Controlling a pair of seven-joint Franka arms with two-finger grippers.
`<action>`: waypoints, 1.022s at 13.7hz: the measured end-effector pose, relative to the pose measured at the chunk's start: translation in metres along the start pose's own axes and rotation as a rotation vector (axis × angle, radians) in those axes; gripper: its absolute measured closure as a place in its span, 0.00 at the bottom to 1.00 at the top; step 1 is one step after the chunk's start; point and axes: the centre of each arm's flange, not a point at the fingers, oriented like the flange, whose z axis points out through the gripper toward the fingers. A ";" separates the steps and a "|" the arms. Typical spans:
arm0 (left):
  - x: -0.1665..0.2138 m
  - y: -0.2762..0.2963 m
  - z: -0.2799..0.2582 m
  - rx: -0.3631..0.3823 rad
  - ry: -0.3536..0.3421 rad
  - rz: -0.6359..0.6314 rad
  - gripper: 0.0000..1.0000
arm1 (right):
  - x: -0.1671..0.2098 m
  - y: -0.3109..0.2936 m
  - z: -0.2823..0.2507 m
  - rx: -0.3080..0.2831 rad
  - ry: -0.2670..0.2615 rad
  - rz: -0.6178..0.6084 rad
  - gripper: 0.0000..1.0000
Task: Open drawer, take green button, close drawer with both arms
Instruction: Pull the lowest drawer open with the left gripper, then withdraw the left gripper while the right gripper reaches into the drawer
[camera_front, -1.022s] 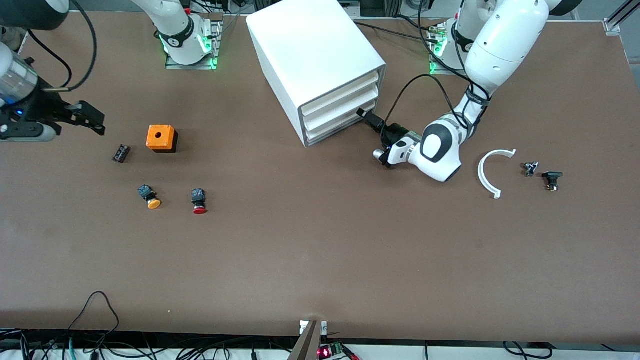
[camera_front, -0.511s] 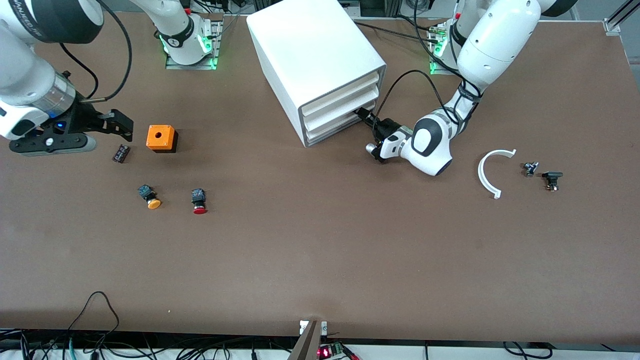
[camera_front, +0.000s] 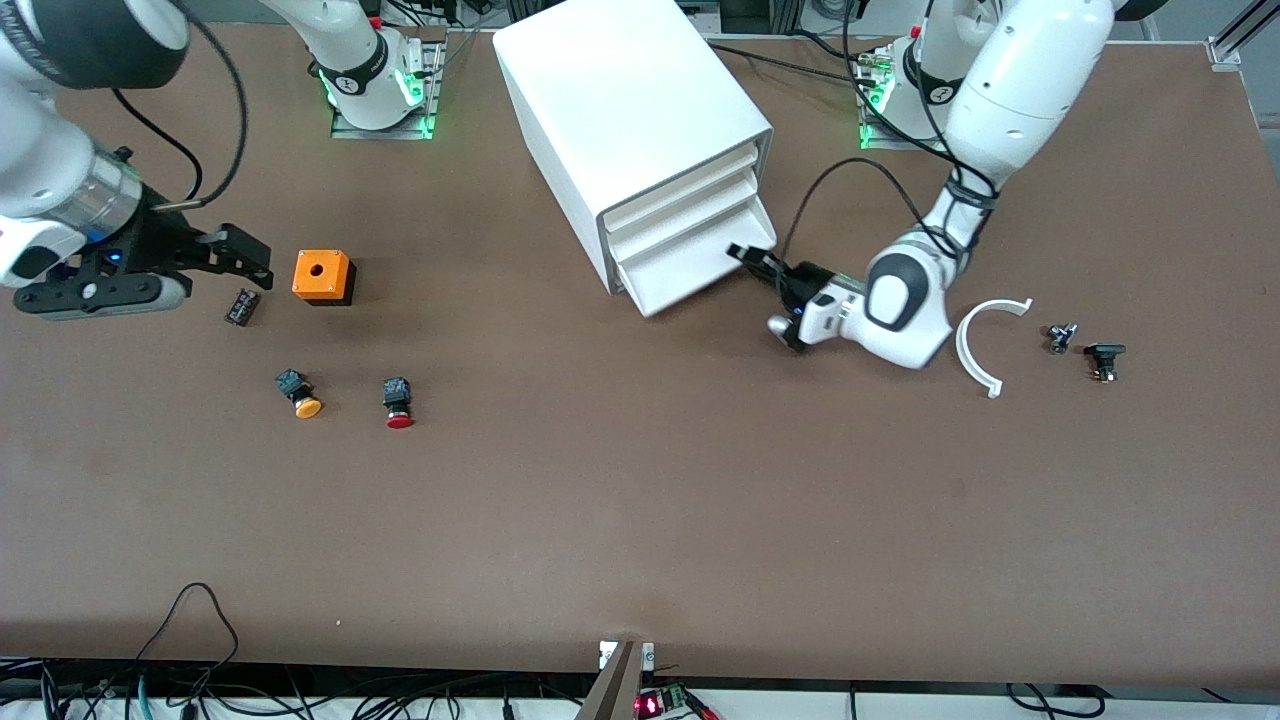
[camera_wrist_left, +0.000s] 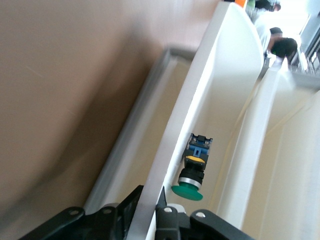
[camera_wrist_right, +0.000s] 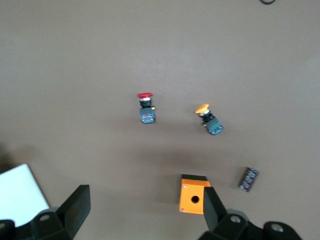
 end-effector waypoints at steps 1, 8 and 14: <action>0.004 -0.002 -0.024 0.013 0.043 0.002 0.86 | 0.003 0.010 0.002 0.016 -0.002 -0.003 0.00; 0.015 0.006 -0.071 0.080 0.158 0.031 0.30 | 0.007 -0.045 0.005 0.035 -0.001 -0.127 0.00; -0.005 0.095 -0.214 0.441 0.434 0.214 0.00 | 0.020 -0.152 0.035 0.035 0.018 -0.298 0.00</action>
